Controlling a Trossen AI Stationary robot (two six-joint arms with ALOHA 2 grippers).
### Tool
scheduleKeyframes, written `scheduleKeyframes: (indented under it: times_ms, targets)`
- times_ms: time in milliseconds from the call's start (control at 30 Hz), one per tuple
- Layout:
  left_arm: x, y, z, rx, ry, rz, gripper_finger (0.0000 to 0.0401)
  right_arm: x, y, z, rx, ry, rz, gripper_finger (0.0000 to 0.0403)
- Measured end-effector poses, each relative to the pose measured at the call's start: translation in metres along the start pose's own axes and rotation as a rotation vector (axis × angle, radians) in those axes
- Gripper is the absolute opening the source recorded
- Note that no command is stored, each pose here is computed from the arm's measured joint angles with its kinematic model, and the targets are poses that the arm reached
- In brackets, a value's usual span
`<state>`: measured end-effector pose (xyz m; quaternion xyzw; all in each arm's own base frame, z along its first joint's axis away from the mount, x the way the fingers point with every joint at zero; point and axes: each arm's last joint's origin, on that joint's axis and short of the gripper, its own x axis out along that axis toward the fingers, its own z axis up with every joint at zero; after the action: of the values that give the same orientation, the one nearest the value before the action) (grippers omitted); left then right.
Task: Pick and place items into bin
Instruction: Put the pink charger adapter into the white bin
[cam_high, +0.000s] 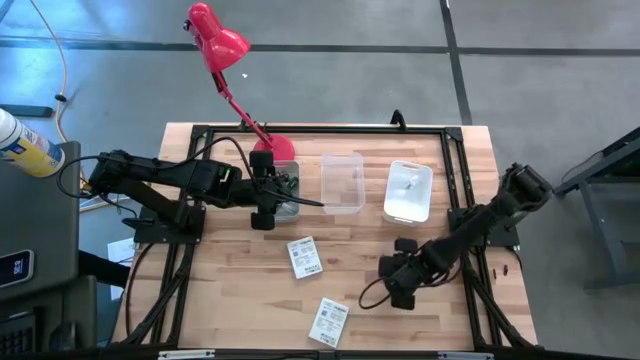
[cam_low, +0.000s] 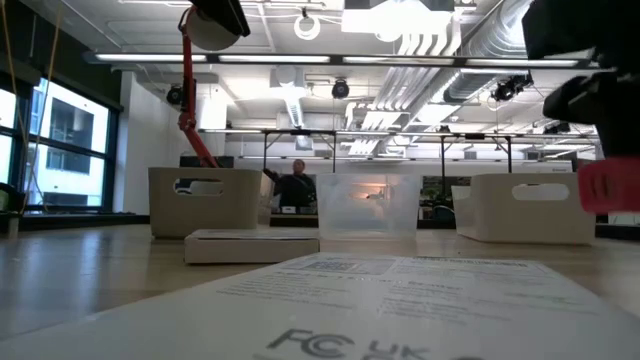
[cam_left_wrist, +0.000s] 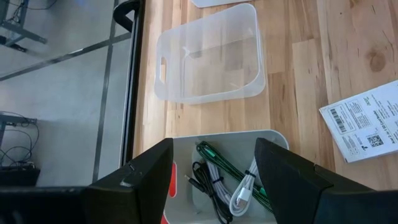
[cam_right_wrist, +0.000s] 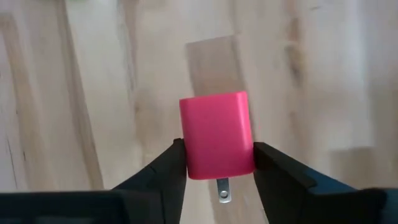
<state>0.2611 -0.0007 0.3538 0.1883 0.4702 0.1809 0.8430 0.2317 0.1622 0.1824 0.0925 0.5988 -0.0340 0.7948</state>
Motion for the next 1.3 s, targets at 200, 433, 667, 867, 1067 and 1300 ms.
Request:
scheduleKeyframes:
  times_ms: [200, 433, 667, 867, 1067, 1300]
  targets:
    - [0.000, 0.000, 0.000, 0.000, 0.000, 0.000, 0.0216, -0.037, -0.016, -0.004, 0.095, -0.110, -0.063, 0.0161]
    - [0.000, 0.000, 0.000, -0.001, 0.000, 0.001, 0.0216, -0.087, -0.048, -0.022, 0.246, -0.233, -0.152, 0.0169]
    - [0.000, 0.000, 0.000, -0.001, 0.000, 0.001, 0.0216, -0.125, -0.079, -0.038, 0.345, -0.367, -0.190, 0.0155]
    - [0.000, 0.000, 0.000, -0.001, 0.000, 0.001, 0.0216, -0.140, -0.105, -0.042, 0.407, -0.428, -0.257, 0.0171]
    - [0.000, 0.000, 0.000, -0.001, 0.000, 0.000, 0.0216, -0.145, -0.126, -0.040, 0.453, -0.438, -0.370, 0.0161]
    - [0.000, 0.000, 0.000, -0.006, -0.003, 0.009, 0.0216, -0.145, -0.147, -0.035, 0.491, -0.409, -0.492, 0.0164]
